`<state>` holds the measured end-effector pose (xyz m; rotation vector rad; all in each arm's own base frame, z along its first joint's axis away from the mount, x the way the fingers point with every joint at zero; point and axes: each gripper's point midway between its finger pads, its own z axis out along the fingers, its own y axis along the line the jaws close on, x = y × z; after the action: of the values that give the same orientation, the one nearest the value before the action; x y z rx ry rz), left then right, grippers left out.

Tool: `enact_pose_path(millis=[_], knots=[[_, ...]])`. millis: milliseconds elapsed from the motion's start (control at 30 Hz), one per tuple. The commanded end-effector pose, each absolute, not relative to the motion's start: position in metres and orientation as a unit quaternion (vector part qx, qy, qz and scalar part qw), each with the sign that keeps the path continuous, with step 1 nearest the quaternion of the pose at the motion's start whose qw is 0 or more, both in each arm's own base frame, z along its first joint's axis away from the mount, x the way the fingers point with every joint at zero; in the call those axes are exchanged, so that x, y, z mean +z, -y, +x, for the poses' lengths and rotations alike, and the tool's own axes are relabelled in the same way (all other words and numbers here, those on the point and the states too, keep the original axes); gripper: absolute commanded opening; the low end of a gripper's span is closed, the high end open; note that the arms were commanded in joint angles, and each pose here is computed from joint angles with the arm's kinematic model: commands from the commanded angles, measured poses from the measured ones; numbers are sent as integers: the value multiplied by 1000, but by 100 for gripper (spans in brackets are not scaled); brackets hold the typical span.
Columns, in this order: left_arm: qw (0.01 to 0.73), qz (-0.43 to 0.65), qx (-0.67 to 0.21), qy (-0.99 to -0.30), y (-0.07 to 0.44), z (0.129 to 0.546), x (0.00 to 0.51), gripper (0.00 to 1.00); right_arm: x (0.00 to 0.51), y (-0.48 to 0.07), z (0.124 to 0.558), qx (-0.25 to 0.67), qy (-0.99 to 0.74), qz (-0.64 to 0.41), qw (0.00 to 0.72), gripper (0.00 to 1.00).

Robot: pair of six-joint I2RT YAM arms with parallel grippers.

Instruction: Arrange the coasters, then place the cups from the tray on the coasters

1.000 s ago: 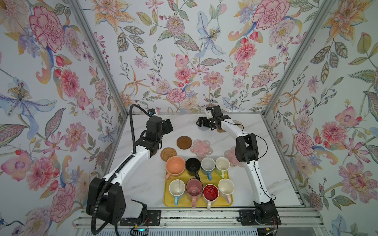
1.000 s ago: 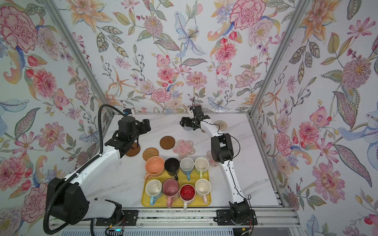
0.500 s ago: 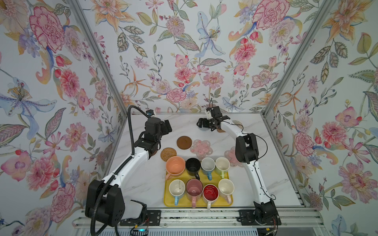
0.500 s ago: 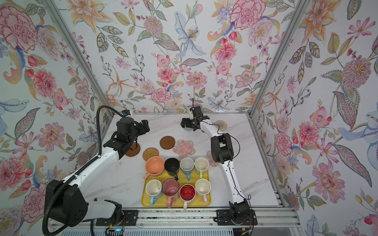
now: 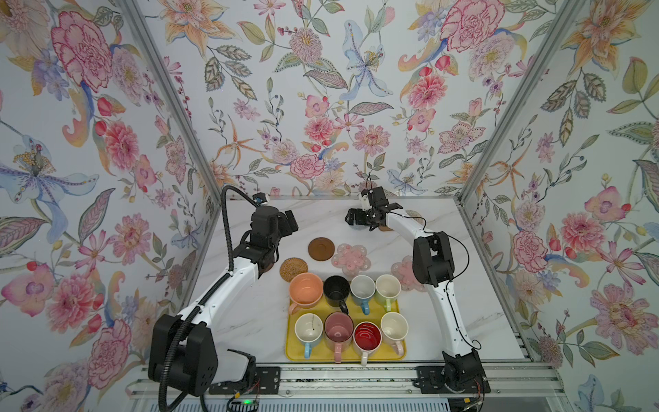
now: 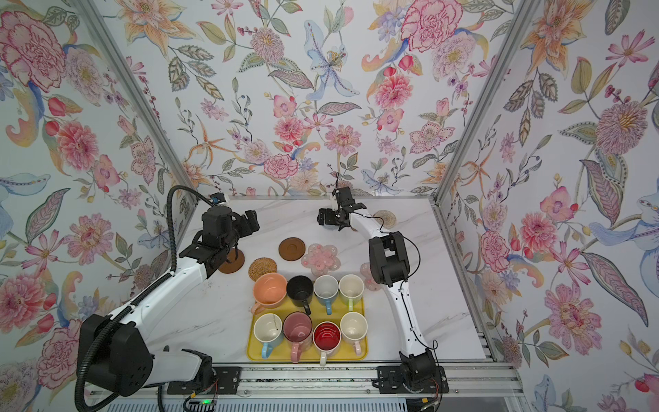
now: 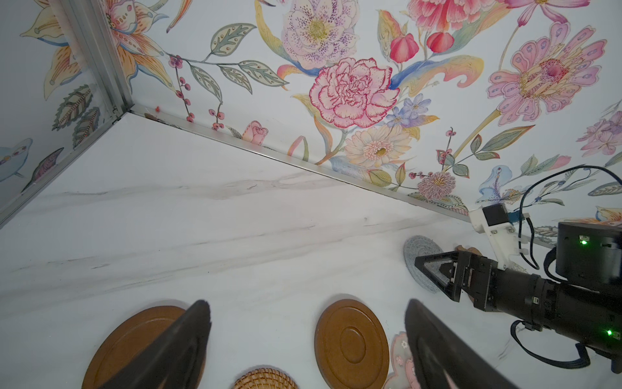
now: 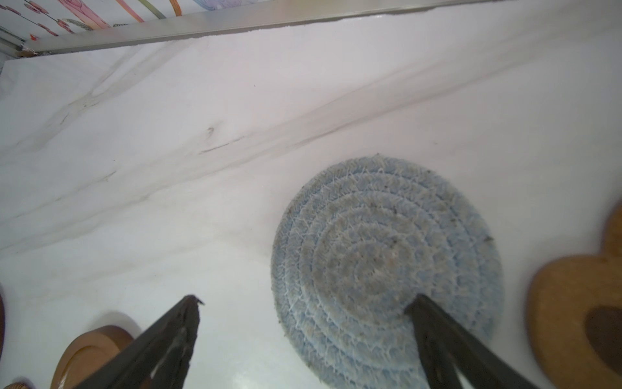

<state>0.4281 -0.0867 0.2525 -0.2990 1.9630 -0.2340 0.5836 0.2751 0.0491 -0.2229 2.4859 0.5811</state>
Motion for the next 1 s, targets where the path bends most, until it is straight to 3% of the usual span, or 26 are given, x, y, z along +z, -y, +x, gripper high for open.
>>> enact_pose_path(millis=[0, 367, 667, 800, 967], knots=[[554, -136, -100, -815, 79, 426, 260, 92, 38, -270, 561, 196, -945, -84, 247, 99], [555, -138, -108, -813, 79, 426, 260, 92, 52, -272, 555, 193, -944, -89, 254, 99], [558, -130, -117, -812, 81, 426, 262, 93, 167, -259, 564, 180, -914, -91, 352, 99], [560, -111, -98, -815, 78, 423, 263, 93, 202, -225, 536, 139, -914, -72, 374, 99], [575, -95, -63, -810, 65, 415, 266, 94, 201, -166, 469, 73, -926, -27, 370, 99]])
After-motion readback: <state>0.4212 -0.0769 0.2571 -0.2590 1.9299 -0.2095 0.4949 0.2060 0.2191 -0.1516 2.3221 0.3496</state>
